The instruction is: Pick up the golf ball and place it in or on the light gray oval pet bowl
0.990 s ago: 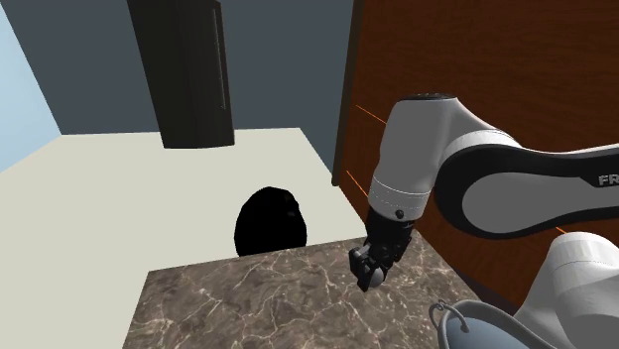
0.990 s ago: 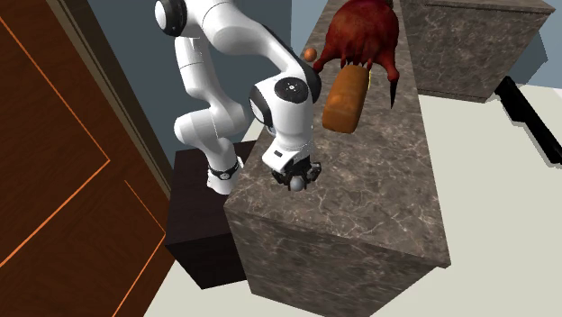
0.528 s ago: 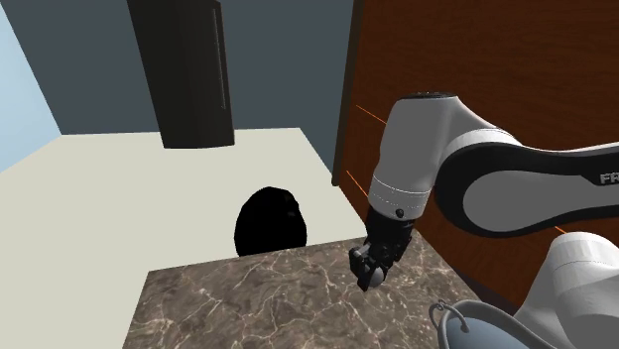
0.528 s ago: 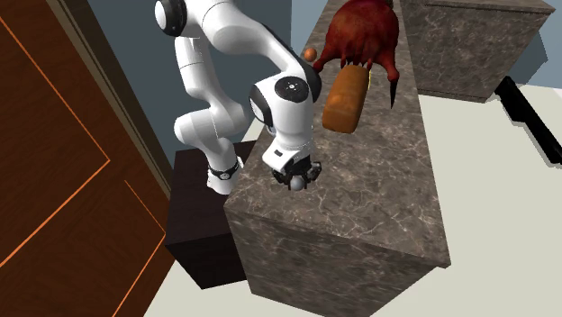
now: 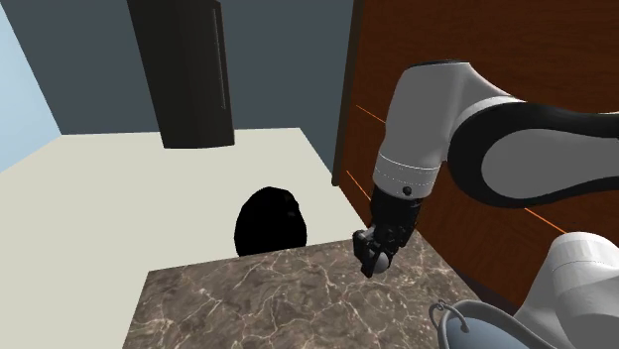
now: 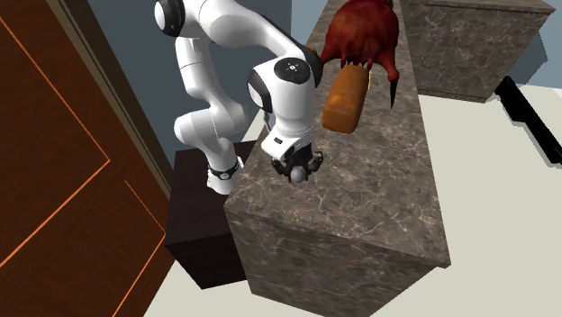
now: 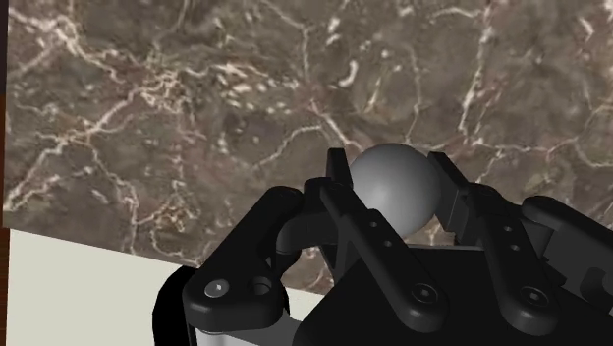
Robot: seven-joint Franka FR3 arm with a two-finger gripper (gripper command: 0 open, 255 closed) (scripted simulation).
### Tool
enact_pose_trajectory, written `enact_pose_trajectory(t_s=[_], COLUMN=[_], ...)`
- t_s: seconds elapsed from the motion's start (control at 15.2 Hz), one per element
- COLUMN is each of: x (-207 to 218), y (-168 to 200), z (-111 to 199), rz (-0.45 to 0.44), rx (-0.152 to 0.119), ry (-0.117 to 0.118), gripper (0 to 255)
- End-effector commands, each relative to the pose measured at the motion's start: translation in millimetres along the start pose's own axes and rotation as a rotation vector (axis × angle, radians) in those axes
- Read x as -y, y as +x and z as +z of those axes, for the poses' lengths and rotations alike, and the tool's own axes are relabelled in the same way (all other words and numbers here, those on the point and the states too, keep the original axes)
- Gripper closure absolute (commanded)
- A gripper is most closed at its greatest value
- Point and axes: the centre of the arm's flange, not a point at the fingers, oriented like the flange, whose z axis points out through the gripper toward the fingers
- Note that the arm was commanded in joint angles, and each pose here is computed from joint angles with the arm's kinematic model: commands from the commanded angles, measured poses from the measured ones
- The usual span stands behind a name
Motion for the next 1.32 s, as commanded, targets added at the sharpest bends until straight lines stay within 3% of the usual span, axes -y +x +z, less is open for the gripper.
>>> enact_pose_trajectory(t_s=[0.0, 1.25], x=[1, 10], y=[0, -5], z=[-10, -110], rz=[0.000, 0.000], rx=[0.000, 0.000], ry=[0.000, 0.000], gripper=[255, 255])
